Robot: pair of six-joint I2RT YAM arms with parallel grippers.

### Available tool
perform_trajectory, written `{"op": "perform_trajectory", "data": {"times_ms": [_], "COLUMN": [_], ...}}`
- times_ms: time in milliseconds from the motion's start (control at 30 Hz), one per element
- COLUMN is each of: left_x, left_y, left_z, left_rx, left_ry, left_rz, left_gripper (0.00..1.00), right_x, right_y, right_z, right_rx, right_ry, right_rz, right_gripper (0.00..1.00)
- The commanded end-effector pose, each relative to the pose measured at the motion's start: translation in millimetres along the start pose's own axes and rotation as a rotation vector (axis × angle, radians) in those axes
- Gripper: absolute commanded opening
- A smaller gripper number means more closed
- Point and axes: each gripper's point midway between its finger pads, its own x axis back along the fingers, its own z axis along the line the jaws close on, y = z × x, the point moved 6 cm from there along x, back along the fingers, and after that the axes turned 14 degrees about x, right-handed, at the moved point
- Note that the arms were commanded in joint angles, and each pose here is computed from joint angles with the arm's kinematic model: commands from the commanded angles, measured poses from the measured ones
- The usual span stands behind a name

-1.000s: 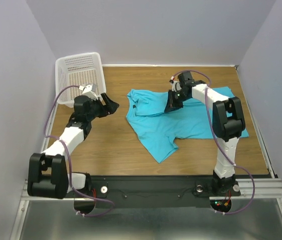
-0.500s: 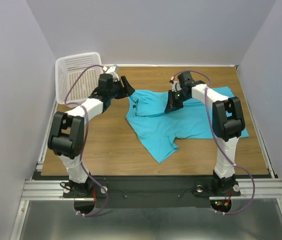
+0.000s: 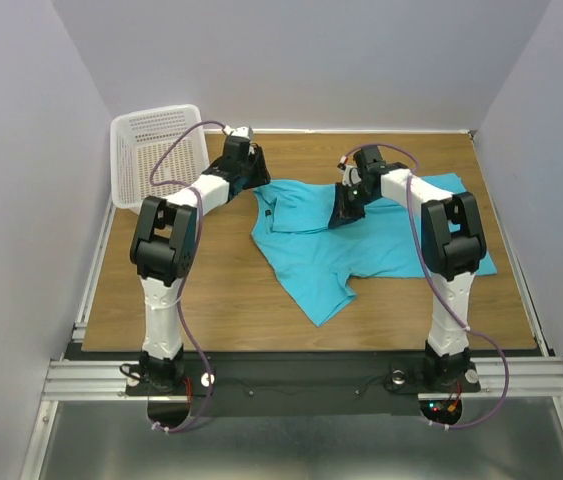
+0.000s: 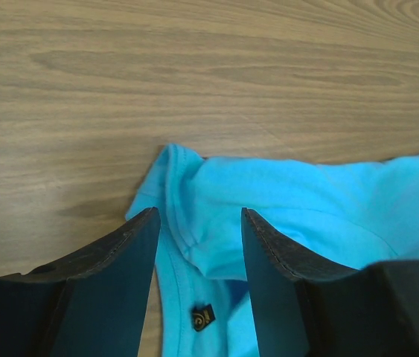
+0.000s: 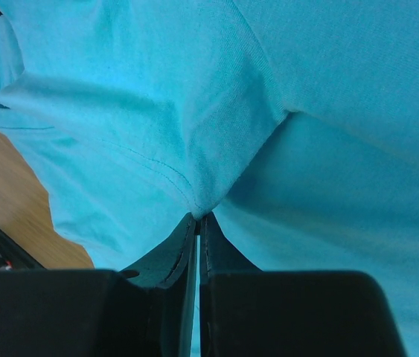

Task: Fold and stack the t-shirts
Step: Fold the tshirt

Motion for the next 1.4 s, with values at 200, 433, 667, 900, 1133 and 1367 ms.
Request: {"op": "perform_trajectory", "data": {"times_ms": [200,433,667,900,1133,1367], "left_x": [-17,-30,-38,-43,-39,-40], "left_y": [20,18,18,13,26,32], "left_z": [-8,-4,0,4,10,15], "left_rx": [-0.054,-0.056,-0.056,-0.051,-0.026,-0.026], "left_ry": [0.019,0.041,0.051,0.046,0.057,0.052], "left_rz": [-0.017,0.016,0.025,0.059,0.033,0.032], "left_gripper": [0.52,0.48,0.39,0.19,0.0,0.0], "right_x": [1,0,-1,-1,5,13], "right_y": [16,17,16,16,15,14], "right_z": [0,-1,-1,-1,-12,-24], "right_rx": [0.026,0.024,0.023,0.026,0.019,-0.001], "right_ry": [0.008,0.011,0.015,0.011,-0.064,-0.09], "right_rz": [-0.046,-0.046,-0.044,-0.044,-0.051,-0.063], "right_gripper": [0.06,0.06,0.07,0.07,0.06,0.04]}}
